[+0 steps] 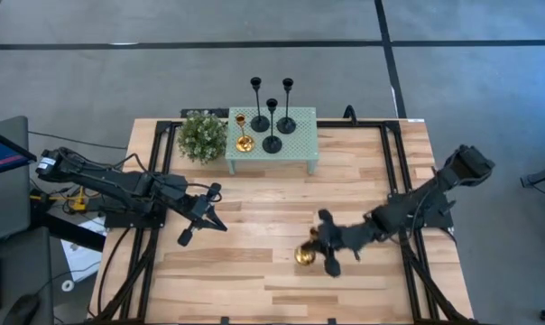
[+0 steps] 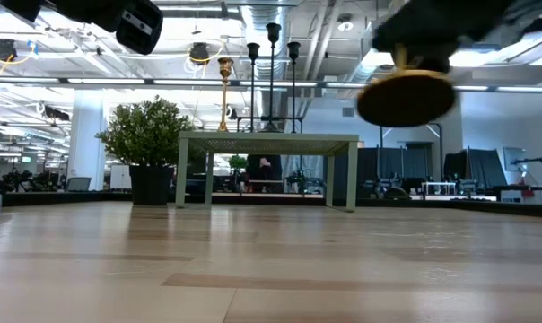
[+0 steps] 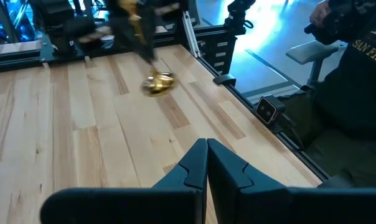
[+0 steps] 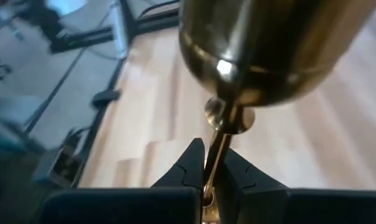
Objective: Pick & Place candle stick holders
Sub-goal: Put the gold candle holder on the shelf
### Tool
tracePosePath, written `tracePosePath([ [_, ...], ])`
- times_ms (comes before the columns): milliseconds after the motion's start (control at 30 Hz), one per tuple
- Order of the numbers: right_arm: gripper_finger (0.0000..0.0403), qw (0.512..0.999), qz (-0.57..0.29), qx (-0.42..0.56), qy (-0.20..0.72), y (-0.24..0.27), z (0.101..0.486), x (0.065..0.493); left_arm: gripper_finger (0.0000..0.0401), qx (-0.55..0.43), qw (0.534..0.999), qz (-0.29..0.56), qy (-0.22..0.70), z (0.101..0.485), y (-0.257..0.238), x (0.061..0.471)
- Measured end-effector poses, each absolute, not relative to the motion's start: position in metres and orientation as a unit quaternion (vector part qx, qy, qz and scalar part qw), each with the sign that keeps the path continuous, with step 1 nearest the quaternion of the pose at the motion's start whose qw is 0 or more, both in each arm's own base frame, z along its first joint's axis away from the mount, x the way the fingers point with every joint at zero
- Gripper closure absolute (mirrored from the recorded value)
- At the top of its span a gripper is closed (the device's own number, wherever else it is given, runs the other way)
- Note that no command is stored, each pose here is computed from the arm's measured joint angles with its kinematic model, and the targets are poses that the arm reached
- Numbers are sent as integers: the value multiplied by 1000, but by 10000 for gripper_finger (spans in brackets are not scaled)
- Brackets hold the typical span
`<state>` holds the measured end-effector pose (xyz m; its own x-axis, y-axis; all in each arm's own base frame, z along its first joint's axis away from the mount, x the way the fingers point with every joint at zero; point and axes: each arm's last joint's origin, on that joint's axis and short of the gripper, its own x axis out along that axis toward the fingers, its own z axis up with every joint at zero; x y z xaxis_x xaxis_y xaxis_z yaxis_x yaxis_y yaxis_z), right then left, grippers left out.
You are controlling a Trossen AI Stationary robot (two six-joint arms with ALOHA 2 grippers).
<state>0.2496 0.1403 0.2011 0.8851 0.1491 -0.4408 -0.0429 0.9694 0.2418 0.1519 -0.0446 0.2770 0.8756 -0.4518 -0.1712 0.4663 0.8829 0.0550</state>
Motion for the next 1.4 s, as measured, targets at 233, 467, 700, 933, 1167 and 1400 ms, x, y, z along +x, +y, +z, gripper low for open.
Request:
tracePosePath([
  [233,400,961,-43,128,241,82,236,267,392,36,968,-236,79,277,-45,152],
  [467,401,962,-98,64,246,39,273,280,392,35,968,-236,80,277,-45,152],
  [700,401,961,-100,50,253,-13,281,287,392,35,968,-236,80,277,-45,152],
  [933,401,963,-125,40,234,-55,284,284,392,35,968,-236,80,277,-45,152],
  [1167,401,958,-155,49,237,-92,280,278,392,35,968,-236,80,277,-45,152],
  [1400,401,961,-145,68,227,-117,274,278,392,35,968,-236,80,277,-45,152],
])
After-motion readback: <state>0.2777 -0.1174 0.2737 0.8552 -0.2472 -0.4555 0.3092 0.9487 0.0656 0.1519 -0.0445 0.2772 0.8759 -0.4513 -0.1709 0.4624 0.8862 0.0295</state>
